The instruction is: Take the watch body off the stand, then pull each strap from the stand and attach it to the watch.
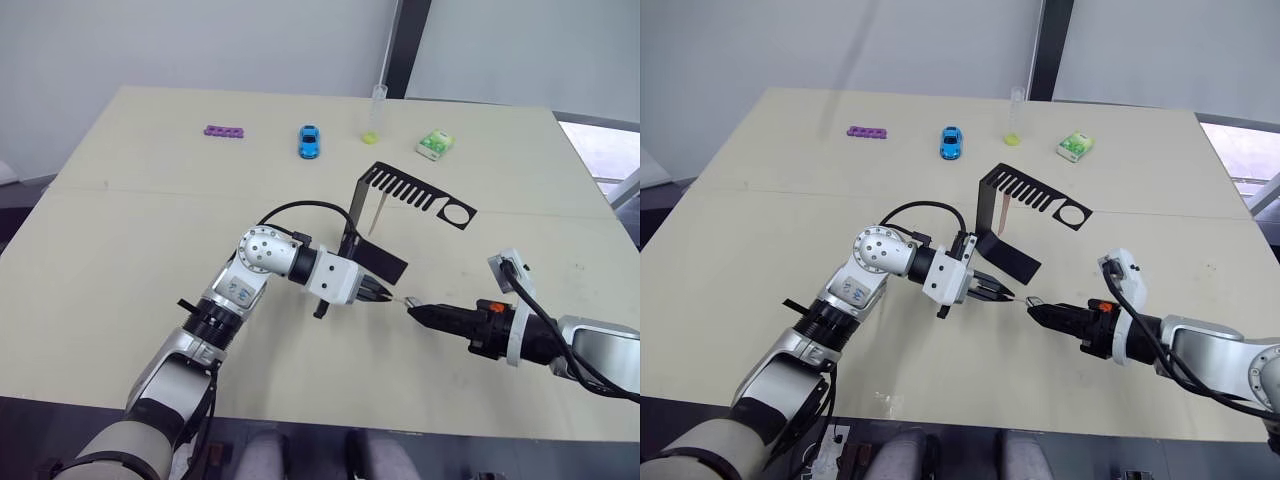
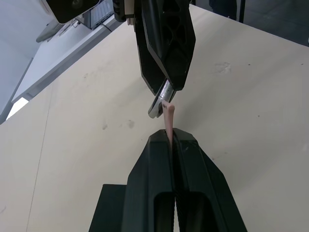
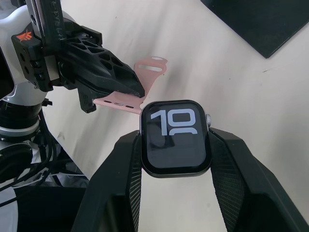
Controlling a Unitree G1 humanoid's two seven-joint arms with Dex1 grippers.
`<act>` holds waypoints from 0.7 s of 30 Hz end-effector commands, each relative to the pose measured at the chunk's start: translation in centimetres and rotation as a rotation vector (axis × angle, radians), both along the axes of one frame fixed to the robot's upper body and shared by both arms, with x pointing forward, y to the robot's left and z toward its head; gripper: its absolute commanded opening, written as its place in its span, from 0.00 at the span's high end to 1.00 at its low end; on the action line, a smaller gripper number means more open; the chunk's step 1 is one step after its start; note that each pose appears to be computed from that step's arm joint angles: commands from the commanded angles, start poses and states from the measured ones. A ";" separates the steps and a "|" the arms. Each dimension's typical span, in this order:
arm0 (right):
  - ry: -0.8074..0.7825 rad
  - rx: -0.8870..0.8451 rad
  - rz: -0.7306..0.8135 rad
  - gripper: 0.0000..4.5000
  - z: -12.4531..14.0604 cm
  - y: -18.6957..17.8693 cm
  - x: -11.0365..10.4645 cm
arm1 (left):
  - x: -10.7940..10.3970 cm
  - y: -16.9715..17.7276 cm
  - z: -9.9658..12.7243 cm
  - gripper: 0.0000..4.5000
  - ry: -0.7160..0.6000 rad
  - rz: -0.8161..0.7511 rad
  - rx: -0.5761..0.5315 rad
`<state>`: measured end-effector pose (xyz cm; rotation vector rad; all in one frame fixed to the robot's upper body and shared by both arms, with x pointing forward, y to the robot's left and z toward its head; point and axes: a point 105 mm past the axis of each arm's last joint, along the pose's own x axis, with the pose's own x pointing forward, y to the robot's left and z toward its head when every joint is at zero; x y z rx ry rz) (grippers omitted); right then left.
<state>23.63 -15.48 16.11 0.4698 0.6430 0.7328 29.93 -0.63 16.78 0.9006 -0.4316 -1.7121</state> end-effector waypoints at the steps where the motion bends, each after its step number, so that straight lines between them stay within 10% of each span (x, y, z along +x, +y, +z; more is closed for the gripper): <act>1: -0.023 0.015 0.037 0.67 0.8 0.8 -0.4 | 0.0 -0.3 0.6 1.00 -0.030 -0.005 -0.003; 21: -0.026 0.010 0.041 0.67 1.2 0.8 -0.3 | 0.3 -0.7 0.6 1.00 -0.024 0.001 -0.005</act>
